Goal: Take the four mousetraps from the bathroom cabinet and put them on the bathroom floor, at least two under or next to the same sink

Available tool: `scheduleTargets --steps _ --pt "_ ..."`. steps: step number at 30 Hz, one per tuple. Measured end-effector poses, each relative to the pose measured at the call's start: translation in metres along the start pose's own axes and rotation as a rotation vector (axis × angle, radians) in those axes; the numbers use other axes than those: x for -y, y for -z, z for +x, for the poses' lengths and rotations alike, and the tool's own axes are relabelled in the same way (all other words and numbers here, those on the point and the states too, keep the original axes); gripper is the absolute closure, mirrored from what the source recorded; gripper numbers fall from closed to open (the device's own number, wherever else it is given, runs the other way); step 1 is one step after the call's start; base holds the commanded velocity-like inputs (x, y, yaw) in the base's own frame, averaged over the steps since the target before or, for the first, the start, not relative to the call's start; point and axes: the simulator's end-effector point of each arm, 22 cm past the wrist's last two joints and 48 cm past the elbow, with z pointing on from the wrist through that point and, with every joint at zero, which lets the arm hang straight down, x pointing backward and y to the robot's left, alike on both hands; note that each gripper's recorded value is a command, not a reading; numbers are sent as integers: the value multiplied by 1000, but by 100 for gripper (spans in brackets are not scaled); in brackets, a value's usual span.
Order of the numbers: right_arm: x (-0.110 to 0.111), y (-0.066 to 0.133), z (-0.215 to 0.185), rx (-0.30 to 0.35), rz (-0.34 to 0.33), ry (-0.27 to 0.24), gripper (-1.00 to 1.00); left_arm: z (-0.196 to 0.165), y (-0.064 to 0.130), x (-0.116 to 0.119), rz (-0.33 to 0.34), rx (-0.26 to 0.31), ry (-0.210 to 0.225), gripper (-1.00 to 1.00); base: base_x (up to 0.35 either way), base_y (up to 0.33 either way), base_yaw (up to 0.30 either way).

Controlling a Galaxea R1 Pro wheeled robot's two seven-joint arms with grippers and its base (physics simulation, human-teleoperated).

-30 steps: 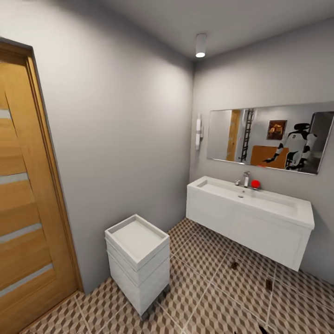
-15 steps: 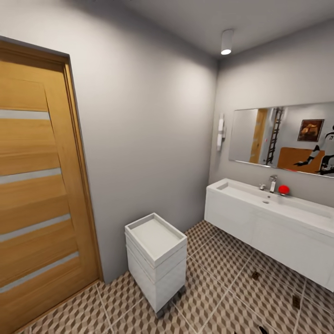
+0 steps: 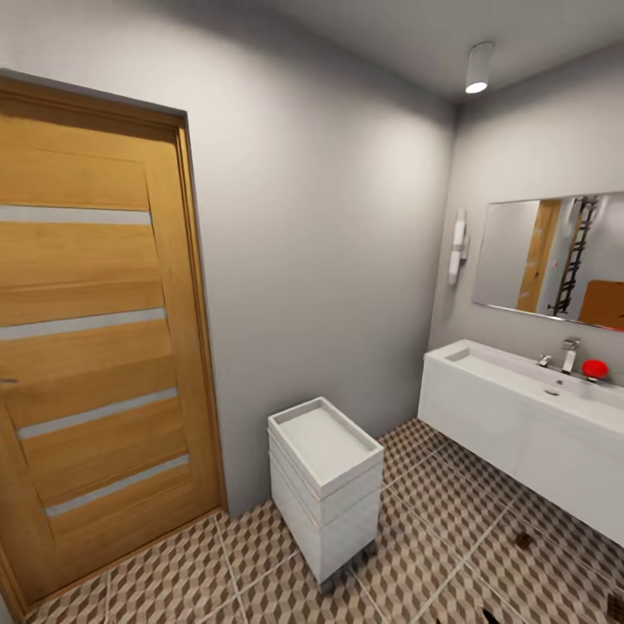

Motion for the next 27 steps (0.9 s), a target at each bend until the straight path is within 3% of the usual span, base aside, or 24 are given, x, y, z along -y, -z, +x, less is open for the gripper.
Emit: scheduleTargets --steps 27 --pt "1 0 0 0 8 0 -100 1 0 5 4 -1 6 -100 0 0 290"
